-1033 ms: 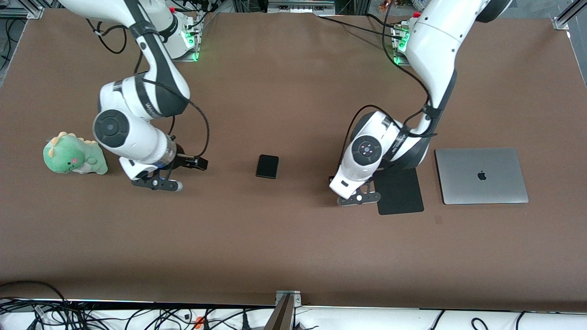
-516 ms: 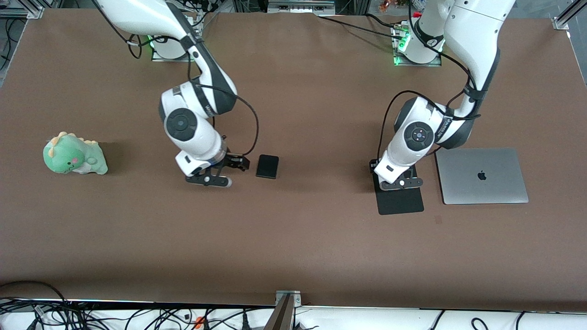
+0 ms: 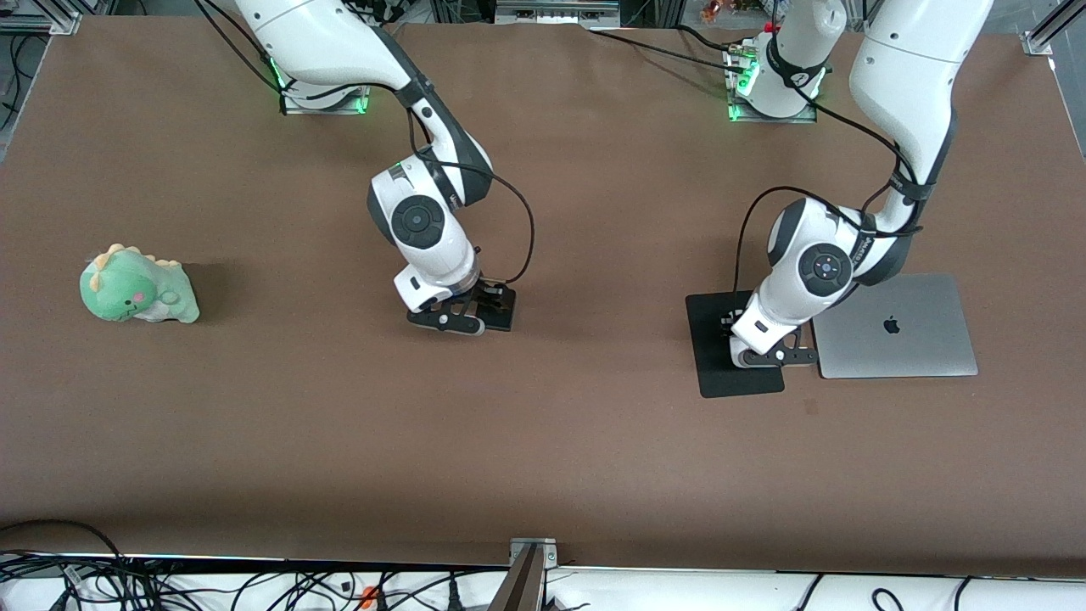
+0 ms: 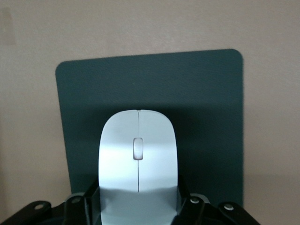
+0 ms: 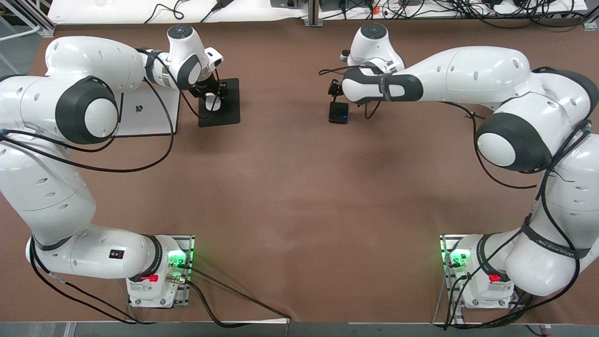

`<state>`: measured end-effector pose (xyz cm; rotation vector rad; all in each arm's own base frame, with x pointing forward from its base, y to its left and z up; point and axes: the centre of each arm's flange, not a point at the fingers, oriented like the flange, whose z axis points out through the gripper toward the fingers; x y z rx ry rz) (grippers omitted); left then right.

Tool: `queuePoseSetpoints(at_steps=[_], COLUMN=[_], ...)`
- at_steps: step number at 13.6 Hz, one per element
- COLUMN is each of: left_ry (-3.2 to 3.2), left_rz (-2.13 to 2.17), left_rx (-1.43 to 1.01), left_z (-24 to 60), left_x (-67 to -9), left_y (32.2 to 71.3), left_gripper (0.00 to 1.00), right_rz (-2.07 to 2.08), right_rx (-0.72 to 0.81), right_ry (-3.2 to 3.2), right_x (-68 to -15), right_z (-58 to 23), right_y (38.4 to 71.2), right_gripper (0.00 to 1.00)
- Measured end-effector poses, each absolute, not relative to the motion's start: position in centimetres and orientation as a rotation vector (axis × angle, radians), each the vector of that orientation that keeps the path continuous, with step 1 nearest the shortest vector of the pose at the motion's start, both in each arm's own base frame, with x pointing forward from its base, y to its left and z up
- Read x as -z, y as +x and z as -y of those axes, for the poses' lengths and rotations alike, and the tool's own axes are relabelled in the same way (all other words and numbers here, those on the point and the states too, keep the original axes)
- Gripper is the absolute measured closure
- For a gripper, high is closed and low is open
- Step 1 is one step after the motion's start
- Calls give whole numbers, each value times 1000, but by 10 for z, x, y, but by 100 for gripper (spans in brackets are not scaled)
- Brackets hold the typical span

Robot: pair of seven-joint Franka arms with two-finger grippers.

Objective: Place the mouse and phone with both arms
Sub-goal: 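Carry the mouse to the mousepad while the right gripper grasps the phone, then lower the mouse onto the mousepad and open the left gripper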

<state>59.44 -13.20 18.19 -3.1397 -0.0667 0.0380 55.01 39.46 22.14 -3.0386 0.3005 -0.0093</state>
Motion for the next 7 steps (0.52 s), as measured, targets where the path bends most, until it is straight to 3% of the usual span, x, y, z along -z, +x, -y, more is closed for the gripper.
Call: queuePoseSetpoints(at_steps=[4, 7], left_ry=[-3149, -3157], left_rz=[49, 62], left_rx=[-33, 32], left_z=[142, 140], left_x=[-179, -198], left_y=[597, 612], left_gripper=[28, 0], right_rz=[-313, -280], right_rx=[26, 46], right_ry=[-3035, -3058], right_x=[-199, -190], right_z=[-408, -411], right_y=[543, 544], right_gripper=[0, 0])
